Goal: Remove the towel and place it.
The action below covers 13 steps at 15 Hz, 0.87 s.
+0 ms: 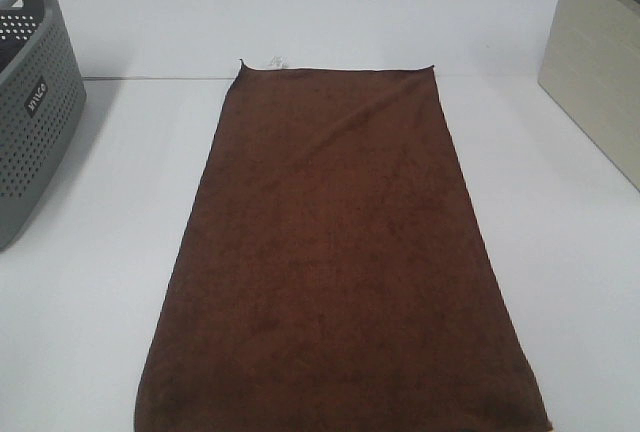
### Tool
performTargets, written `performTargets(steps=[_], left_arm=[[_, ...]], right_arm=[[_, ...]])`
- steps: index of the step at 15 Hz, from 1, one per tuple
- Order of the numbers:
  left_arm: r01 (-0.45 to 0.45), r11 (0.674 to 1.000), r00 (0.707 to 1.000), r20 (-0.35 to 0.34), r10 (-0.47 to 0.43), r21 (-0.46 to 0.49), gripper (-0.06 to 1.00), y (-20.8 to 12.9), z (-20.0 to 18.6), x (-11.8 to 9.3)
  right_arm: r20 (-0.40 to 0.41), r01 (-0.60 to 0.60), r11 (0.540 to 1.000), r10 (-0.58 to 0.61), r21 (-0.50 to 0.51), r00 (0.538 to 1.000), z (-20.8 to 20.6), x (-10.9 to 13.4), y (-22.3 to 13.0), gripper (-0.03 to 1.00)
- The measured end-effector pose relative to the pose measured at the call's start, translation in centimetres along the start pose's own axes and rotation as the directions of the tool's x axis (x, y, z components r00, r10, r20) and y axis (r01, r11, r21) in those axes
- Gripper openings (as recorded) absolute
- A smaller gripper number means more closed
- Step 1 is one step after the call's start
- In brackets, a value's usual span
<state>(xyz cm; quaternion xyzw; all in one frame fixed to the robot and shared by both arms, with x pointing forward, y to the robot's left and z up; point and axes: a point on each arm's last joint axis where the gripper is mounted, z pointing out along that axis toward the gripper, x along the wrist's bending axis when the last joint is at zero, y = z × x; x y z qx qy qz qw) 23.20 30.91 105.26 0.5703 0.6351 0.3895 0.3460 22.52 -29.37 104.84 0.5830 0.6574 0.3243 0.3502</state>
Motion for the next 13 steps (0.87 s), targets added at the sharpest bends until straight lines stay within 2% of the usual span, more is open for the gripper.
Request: performTargets(steps=[3, 13], left_arm=[[-0.028, 1.0, 0.998, 0.049, 0.028, -0.008, 0.85, -0.03, 0.18, -0.46], [-0.026, 1.0, 0.998, 0.063, 0.026, -0.009, 0.85, -0.02, 0.17, -0.59]], right_arm=[[-0.005, -0.014, 1.0, 0.014, -0.004, 1.0, 0.41, 0.04, -0.09, 0.77], [-0.012, -0.028, 1.0, 0.028, -0.006, 1.0, 0.41, 0.1, -0.07, 0.77]])
